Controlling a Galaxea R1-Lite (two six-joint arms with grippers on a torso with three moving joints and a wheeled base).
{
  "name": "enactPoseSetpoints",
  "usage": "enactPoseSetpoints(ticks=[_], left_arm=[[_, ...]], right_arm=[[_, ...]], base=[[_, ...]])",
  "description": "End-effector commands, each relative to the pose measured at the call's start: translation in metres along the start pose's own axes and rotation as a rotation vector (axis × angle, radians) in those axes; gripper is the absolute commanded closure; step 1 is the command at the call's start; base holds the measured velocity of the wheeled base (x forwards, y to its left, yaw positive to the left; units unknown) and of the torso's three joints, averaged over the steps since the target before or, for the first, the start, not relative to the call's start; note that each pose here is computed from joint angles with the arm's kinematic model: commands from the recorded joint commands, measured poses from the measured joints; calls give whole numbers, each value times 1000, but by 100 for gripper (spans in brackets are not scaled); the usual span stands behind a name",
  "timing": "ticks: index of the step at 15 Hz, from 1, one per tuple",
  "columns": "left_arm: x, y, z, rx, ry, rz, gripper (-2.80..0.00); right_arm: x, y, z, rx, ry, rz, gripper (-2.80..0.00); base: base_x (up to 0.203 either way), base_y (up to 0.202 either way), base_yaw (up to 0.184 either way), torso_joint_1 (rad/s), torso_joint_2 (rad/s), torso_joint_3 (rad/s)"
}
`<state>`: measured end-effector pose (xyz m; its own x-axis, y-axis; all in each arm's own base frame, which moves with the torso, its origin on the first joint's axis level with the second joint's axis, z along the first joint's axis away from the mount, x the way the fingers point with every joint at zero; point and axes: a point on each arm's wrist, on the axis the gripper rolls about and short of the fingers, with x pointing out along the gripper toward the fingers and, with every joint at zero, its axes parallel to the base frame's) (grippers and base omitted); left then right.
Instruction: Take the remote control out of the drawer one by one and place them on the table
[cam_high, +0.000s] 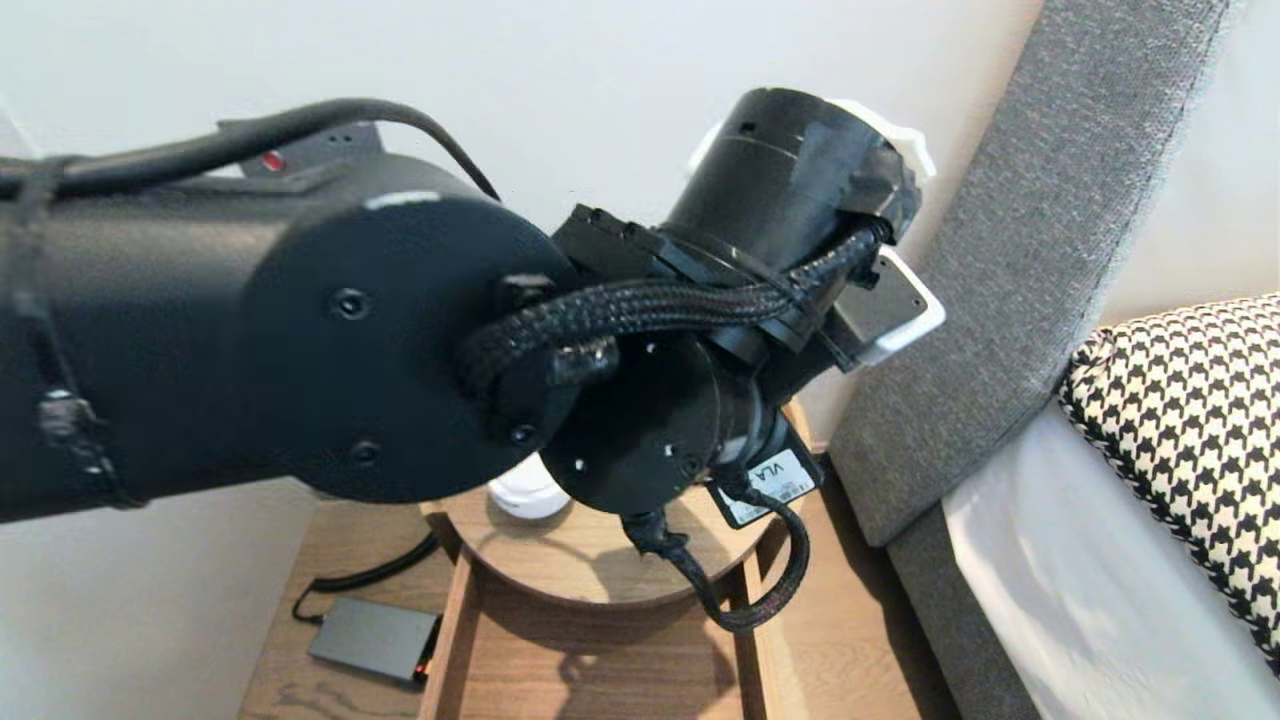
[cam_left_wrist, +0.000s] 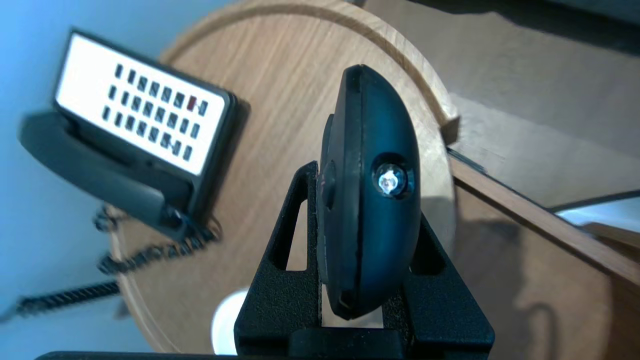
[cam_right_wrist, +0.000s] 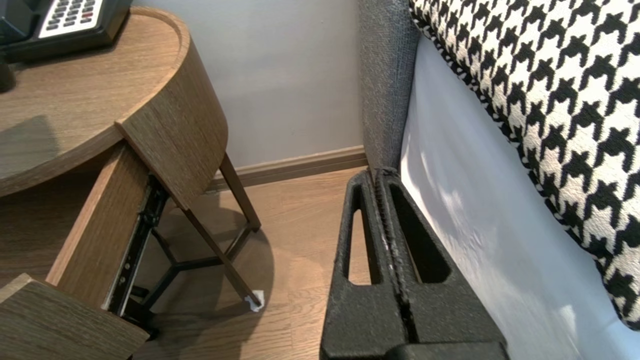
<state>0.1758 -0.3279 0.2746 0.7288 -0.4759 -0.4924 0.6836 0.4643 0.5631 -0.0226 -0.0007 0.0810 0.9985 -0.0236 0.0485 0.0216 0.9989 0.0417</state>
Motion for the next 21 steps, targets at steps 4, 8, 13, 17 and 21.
enactPoseSetpoints(ticks=[4, 8, 13, 17, 21], left_arm=[[33, -22, -8, 84, 54, -9, 0], [52, -30, -12, 89, 78, -12, 0], [65, -37, -17, 95, 95, -18, 0], [79, -38, -20, 77, 91, -1, 0], [97, -33, -23, 36, 84, 32, 0]], right_arm=[[2, 0, -7, -1, 27, 0, 0], [2, 0, -7, 0, 27, -2, 0], [2, 0, -7, 0, 27, 0, 0], [2, 0, -7, -1, 27, 1, 0], [2, 0, -7, -1, 27, -2, 0]], base=[[0, 0, 0, 0, 0, 0], [0, 0, 0, 0, 0, 0], [0, 0, 0, 0, 0, 0], [0, 0, 0, 0, 0, 0], [0, 0, 0, 0, 0, 0]])
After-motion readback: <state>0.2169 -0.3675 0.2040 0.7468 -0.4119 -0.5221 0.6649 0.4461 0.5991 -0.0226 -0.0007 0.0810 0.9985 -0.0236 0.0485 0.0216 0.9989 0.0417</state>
